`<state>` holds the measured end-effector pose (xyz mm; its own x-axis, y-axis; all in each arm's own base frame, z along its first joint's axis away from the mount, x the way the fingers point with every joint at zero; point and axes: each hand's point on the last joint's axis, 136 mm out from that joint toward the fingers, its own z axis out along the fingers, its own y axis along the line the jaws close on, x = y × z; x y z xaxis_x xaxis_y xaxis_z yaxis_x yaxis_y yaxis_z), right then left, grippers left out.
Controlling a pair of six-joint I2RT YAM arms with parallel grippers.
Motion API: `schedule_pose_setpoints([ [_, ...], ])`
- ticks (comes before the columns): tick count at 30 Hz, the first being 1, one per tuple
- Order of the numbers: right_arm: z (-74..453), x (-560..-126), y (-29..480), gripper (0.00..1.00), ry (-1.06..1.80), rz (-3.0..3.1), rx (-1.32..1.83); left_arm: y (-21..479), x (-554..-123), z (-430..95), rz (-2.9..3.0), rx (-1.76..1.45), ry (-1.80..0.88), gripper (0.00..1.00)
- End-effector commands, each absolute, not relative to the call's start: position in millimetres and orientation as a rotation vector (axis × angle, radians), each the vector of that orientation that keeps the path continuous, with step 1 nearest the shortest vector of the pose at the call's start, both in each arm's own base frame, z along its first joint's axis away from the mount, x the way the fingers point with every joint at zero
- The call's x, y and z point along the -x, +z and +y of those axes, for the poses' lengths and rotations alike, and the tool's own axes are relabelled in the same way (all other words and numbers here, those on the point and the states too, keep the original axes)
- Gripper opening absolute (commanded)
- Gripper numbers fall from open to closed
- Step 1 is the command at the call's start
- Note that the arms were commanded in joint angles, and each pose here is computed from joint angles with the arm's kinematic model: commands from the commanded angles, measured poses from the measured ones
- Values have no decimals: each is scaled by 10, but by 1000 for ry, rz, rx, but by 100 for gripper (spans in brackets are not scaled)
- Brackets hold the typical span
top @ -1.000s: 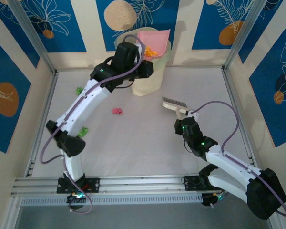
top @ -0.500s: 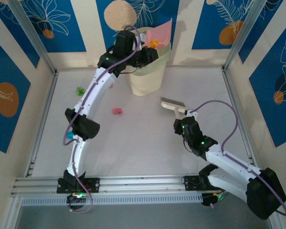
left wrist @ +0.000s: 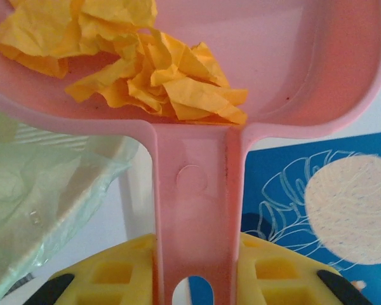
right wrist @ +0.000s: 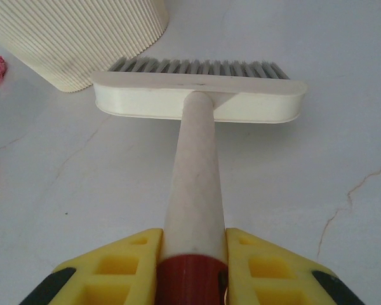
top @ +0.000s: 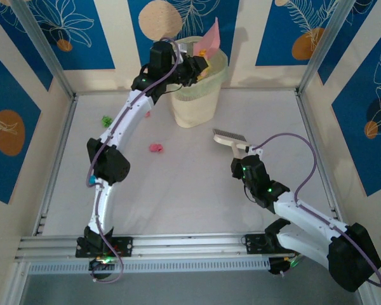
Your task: Sweep away the paper scraps from the table
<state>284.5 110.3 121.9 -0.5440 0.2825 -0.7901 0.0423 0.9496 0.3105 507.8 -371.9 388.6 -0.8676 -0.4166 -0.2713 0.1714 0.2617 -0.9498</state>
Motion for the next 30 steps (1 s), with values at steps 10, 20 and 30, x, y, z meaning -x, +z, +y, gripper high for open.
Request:
schedule_pose_setpoints([
  [10,1191,-2977,1468,0,362,2058,-214,4160,-5215,-3659,1889,271,-1838,0],
  [20,1197,-2983,1449,0,359,2063,-209,4231,-5283,-3667,1744,300,-2004,0],
  [30,1205,-2992,1432,0,355,2068,-203,4177,-5352,-3585,1597,413,-2129,0],
])
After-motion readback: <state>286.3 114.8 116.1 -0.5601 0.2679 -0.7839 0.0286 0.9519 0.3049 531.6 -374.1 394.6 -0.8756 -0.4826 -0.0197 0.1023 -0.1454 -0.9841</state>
